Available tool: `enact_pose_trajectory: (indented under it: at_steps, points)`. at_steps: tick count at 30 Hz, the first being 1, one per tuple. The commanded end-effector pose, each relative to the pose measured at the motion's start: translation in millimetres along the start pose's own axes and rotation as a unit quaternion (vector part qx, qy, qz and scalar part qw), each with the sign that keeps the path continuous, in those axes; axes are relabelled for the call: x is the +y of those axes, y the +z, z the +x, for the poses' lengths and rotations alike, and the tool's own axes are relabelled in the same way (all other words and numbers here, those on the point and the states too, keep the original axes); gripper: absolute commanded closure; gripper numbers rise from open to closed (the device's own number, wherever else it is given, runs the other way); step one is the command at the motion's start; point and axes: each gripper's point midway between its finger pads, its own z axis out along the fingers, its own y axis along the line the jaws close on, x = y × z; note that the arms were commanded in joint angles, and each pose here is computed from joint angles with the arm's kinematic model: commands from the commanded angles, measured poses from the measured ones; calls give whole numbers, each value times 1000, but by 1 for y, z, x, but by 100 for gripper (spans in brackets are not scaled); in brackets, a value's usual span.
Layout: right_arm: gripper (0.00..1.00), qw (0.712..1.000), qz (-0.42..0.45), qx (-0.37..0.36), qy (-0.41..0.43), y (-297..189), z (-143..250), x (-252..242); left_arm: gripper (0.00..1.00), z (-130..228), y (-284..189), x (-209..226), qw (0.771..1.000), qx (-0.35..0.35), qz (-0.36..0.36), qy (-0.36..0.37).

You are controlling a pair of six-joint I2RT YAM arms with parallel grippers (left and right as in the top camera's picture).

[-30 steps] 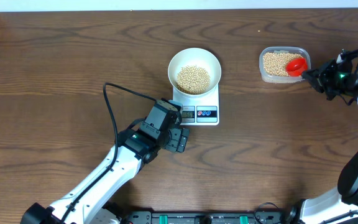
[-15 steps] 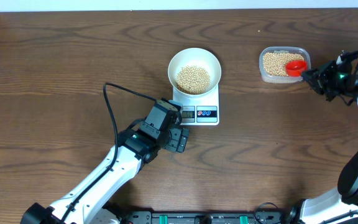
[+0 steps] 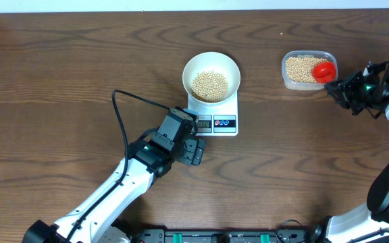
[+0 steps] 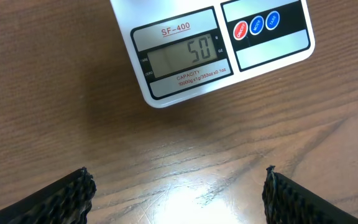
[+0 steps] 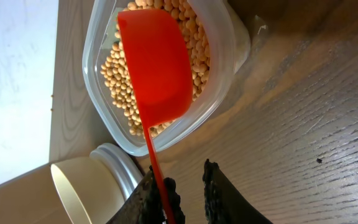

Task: Scoop item into bowl and weigh 50g on scale
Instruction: 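Lower the red scoop into the tub and open the right gripper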

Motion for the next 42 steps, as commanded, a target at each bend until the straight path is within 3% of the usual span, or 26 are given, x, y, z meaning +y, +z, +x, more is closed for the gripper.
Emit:
enact_pose_trajectory:
  at_steps: [1, 27, 31, 35, 42]
  points:
    - [79, 1000, 3, -1, 7, 1, 0, -2, 11, -1, -3, 2, 1000, -5, -3, 3]
    - [81, 999, -38, 30, -4, 9, 15, 21, 11, -1, -2, 2, 1000, -4, -3, 3]
    - [74, 998, -44, 37, -14, 8, 18, 22, 11, -1, -2, 2, 1000, -4, -3, 3]
    - [57, 998, -42, 41, -23, 5, 21, 21, 11, -1, -2, 2, 1000, -4, -3, 3]
    - [44, 998, -23, 4, -55, -25, 17, 22, 11, -1, -3, 2, 1000, -5, -3, 3]
